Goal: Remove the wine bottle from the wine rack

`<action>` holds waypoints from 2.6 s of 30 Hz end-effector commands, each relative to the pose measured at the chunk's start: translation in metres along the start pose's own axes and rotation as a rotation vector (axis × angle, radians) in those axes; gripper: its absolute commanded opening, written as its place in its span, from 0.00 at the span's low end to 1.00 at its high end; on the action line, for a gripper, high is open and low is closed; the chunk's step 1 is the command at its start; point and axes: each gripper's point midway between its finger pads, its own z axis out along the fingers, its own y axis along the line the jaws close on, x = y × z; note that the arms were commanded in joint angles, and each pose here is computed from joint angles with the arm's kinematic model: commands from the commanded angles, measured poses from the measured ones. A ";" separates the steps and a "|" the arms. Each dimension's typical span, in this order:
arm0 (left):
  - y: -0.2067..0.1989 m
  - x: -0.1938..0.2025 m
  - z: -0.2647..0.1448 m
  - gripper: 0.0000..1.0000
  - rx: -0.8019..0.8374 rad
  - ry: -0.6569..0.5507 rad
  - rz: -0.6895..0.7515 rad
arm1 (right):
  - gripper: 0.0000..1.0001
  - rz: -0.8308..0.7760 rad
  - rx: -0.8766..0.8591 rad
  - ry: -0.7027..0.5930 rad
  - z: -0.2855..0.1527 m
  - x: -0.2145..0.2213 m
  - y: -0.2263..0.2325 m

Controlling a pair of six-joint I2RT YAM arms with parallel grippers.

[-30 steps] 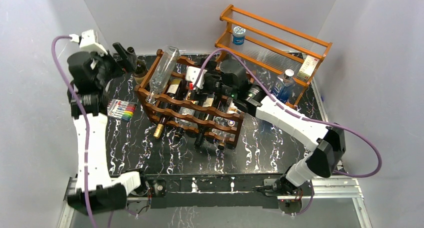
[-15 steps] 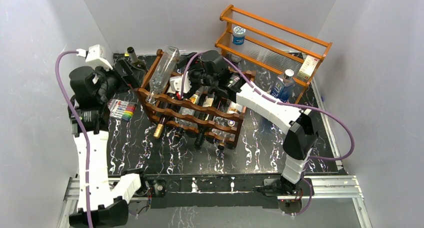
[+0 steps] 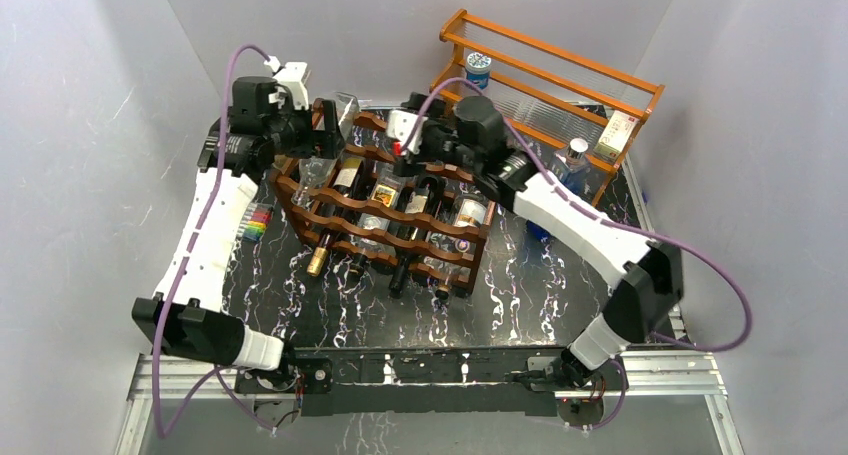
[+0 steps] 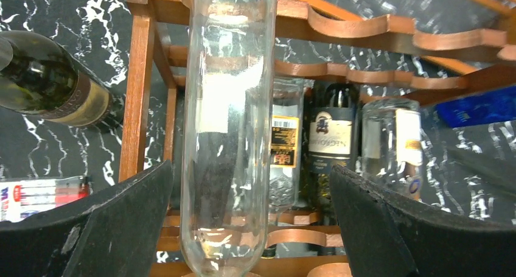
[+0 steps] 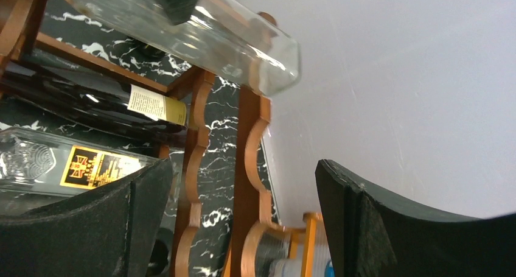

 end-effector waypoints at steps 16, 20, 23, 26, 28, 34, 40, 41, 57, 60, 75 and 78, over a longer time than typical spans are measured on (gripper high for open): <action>0.017 0.021 0.028 0.76 -0.162 0.155 0.312 | 0.98 0.110 0.163 -0.243 -0.087 -0.067 -0.012; 0.017 0.018 0.027 0.69 -0.170 0.145 0.312 | 0.98 0.125 0.169 -0.267 -0.095 -0.072 -0.010; 0.017 0.009 0.024 0.55 -0.181 0.121 0.300 | 0.98 0.142 0.167 -0.276 -0.099 -0.074 -0.007; 0.012 -0.002 0.017 0.43 -0.176 0.092 0.265 | 0.98 0.159 0.159 -0.276 -0.103 -0.074 -0.003; 0.006 -0.011 0.012 0.31 -0.162 0.066 0.240 | 0.98 0.145 0.151 -0.279 -0.106 -0.074 0.001; -0.012 -0.034 -0.006 0.00 -0.120 -0.003 0.147 | 0.98 0.113 0.158 -0.267 -0.109 -0.074 -0.001; -0.036 -0.045 -0.024 0.00 -0.039 -0.037 -0.007 | 0.98 0.054 0.154 -0.283 -0.104 -0.075 -0.001; -0.042 -0.047 -0.027 0.00 -0.020 -0.036 -0.039 | 0.98 0.044 0.155 -0.286 -0.102 -0.075 -0.002; -0.119 -0.004 -0.068 0.00 0.386 0.132 -0.272 | 0.98 -0.428 -0.072 -0.250 -0.063 -0.073 0.006; -0.129 -0.002 -0.076 0.00 0.455 0.124 -0.247 | 0.98 -0.430 -0.105 -0.251 -0.052 -0.073 0.006; -0.137 0.013 -0.089 0.00 0.479 0.108 -0.078 | 0.89 -0.341 -0.231 -0.289 -0.012 -0.081 0.011; -0.138 0.016 -0.089 0.00 0.483 0.117 -0.079 | 0.88 -0.320 -0.263 -0.277 -0.009 -0.079 0.018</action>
